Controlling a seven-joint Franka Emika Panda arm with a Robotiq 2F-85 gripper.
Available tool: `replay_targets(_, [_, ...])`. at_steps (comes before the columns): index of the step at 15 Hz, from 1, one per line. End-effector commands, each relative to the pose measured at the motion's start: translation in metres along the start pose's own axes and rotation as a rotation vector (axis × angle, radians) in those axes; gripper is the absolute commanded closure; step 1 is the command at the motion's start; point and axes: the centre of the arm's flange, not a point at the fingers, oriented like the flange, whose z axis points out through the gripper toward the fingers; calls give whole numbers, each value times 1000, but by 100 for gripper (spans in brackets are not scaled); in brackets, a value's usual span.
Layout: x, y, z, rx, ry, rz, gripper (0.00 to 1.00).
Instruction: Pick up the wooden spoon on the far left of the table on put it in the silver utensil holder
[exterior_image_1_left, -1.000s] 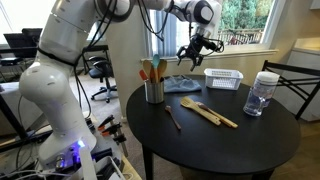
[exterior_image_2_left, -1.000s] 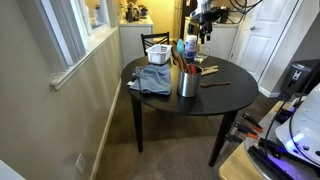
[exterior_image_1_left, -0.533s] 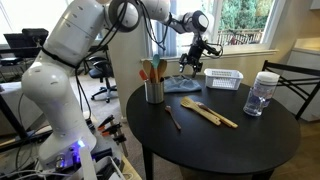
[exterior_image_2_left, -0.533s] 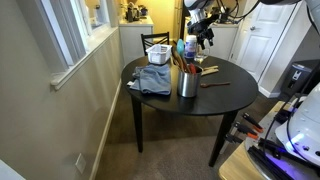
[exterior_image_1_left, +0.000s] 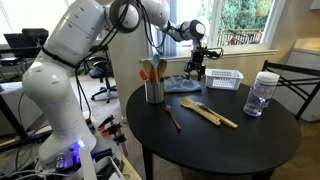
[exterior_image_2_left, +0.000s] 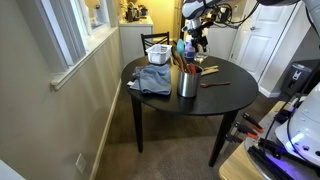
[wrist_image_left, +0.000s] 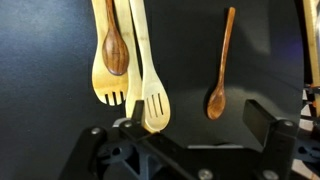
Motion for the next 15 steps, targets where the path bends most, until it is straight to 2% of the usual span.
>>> replay_targets(1, [-3,-23,21,-38,-13,-32,0])
replay_targets(7, [-12,-30,57,-19,-72,-32,0])
replay_targets(9, [-15,-31,60,54,-74,-53,0])
replay_targets(10, [-16,-31,58,125,-65,-88,0])
replay_targets(11, [-7,-14,63,66,-62,-35,0])
replay_targets(15, [-6,-15,65,77,-64,-42,0])
